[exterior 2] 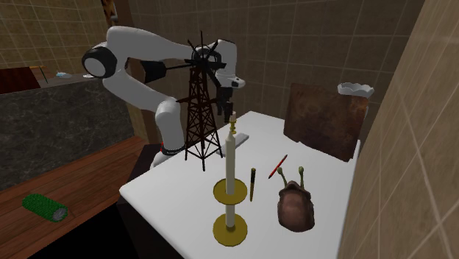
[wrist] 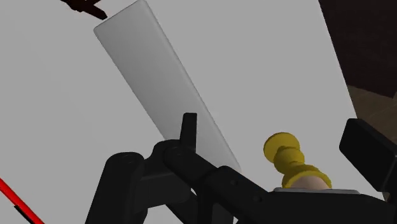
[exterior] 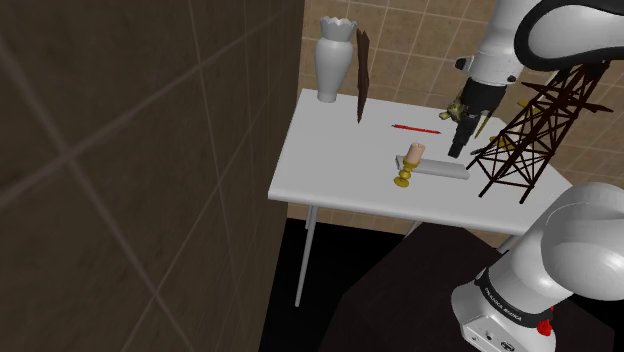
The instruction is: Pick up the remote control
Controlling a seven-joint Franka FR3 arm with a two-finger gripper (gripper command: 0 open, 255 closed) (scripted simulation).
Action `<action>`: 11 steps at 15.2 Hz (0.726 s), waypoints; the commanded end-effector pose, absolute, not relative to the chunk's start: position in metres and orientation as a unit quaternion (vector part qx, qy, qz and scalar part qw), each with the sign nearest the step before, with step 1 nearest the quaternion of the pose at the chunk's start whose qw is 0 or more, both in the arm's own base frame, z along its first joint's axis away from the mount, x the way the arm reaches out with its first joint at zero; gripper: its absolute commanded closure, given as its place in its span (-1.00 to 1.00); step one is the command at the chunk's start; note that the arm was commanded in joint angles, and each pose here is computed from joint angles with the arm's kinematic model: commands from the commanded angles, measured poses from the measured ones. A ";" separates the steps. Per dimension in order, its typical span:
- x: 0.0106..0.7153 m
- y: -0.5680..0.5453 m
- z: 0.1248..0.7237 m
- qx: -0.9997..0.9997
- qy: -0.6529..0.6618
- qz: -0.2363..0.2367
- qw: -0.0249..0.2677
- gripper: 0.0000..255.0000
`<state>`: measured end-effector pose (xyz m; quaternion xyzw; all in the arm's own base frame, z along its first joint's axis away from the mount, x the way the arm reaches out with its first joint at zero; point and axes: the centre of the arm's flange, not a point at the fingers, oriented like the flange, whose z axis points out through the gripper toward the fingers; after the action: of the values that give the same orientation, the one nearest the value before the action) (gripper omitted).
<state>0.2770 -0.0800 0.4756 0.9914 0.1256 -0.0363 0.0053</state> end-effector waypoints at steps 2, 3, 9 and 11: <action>0.284 -0.107 0.447 0.981 0.195 -0.020 0.008 -1.00; 0.288 -0.114 0.437 0.976 0.217 -0.016 0.008 -1.00; 0.304 -0.142 0.390 0.954 0.298 0.003 0.010 -1.00; 0.304 -0.142 0.380 0.954 0.298 0.003 0.010 -1.00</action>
<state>0.3043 -0.1412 0.3943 0.9539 0.2994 0.0088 0.0169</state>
